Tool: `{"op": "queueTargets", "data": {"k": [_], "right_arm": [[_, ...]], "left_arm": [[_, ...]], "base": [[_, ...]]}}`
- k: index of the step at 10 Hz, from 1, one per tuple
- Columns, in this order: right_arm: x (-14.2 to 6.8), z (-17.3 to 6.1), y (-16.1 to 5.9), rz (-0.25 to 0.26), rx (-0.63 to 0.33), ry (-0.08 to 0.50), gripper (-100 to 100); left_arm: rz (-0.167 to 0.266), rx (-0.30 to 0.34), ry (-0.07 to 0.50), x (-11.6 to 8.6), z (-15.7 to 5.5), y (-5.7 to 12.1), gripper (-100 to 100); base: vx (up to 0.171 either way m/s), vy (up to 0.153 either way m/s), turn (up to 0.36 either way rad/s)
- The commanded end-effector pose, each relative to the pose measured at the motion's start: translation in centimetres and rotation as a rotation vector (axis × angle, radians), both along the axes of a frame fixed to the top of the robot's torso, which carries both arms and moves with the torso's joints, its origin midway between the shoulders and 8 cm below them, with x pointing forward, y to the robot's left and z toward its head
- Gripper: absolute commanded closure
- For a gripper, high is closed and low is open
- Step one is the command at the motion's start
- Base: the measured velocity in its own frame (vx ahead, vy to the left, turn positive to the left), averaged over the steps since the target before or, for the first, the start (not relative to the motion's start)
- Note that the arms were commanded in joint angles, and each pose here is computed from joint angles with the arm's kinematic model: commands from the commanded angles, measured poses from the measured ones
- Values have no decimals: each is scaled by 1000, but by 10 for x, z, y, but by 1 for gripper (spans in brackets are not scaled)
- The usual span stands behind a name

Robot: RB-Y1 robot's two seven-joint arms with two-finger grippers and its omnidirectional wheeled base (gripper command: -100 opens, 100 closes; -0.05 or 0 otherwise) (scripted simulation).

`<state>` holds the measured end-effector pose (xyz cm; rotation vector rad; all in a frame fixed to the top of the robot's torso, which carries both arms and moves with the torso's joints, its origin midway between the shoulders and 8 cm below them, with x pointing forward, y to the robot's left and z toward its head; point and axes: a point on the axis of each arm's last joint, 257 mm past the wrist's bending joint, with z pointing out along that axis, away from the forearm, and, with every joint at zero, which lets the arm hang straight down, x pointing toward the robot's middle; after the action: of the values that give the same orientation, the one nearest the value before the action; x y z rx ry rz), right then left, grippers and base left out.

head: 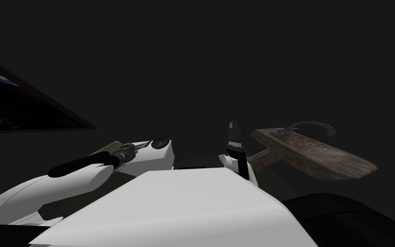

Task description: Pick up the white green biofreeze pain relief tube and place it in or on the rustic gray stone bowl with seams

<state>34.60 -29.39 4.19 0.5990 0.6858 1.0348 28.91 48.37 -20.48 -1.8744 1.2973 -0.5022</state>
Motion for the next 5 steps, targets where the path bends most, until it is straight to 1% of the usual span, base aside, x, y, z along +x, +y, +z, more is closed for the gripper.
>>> {"op": "queueTargets", "data": {"k": [1,4,5], "right_arm": [[0,0,0,0,0,0,0],[0,0,0,0,0,0,0],[0,0,0,0,0,0,0]], "left_arm": [[-24,5,27,-1,2,-7,100],[-71,18,56,-2,7,-21,100],[-101,29,59,0,14,-30,100]], "base": [[128,-36,-130],[99,-28,-109],[80,-16,-150]]}}
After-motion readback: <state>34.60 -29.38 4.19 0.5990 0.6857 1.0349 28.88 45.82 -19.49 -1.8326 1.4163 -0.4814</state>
